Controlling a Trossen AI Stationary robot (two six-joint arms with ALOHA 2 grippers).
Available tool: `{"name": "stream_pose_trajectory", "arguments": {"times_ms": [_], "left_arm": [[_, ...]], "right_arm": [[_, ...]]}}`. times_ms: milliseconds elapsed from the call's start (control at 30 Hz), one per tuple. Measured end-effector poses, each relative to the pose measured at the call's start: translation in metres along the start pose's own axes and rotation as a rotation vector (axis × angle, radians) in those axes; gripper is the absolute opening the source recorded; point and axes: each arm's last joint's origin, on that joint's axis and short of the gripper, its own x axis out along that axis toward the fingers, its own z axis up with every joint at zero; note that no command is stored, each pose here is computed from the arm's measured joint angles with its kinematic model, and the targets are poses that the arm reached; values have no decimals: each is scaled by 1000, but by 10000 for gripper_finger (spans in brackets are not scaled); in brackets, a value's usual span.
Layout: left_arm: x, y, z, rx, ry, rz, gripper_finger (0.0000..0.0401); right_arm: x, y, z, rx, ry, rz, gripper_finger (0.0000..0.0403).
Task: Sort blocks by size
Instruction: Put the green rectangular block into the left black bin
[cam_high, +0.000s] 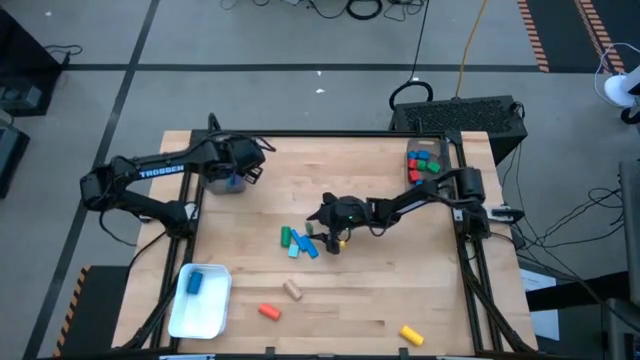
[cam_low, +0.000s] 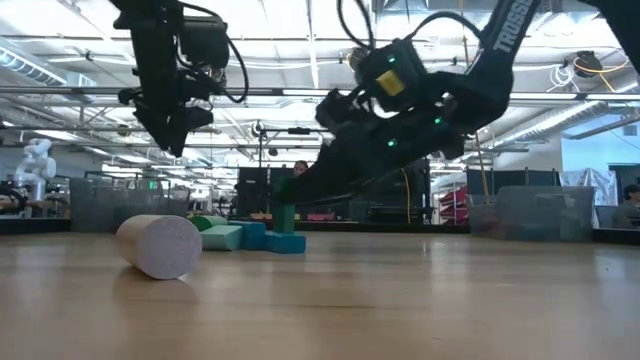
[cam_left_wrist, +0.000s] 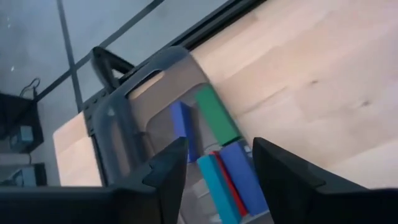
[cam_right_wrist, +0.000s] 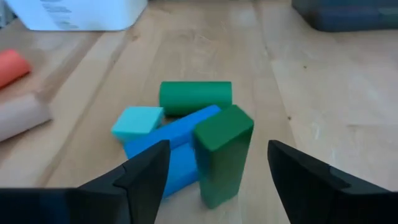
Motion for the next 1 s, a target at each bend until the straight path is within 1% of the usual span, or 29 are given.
{"name": "stream_pose_trajectory", "arguments": {"times_ms": [133, 233, 333, 400, 533, 667, 733, 833, 900, 1000], "left_arm": [[-8, -10, -5, 45, -21, -32, 170], [-15, -21, -9, 78, -56, -75, 163], [-24, -33, -13, 112, -92, -145, 154], [-31, -42, -16, 144, -126, -191, 148], [-44, -57, -22, 252, -195, -279, 140], [-58, -72, -28, 380, -265, -400, 139], [-64, -79, -31, 442, -304, -472, 138], [-68, -91, -38, 528, -352, -603, 138], [-69, -97, -42, 562, -382, -684, 138], [-67, -104, -50, 592, -432, -749, 138]], "right_arm": [[11, -3, 1, 5, 31, -6, 255], [14, -3, 2, 10, 53, -12, 234], [14, -3, 2, 19, 63, -30, 196], [14, -4, 2, 24, 67, -30, 163], [14, -4, 1, 19, 82, -30, 95], [14, -4, 1, 3, 83, -26, 48], [14, -4, 1, -1, 81, -26, 40], [12, -3, 4, -15, 76, -23, 40], [9, -2, 10, -17, 64, -23, 42], [4, -2, 19, -27, 33, -21, 42]]}}
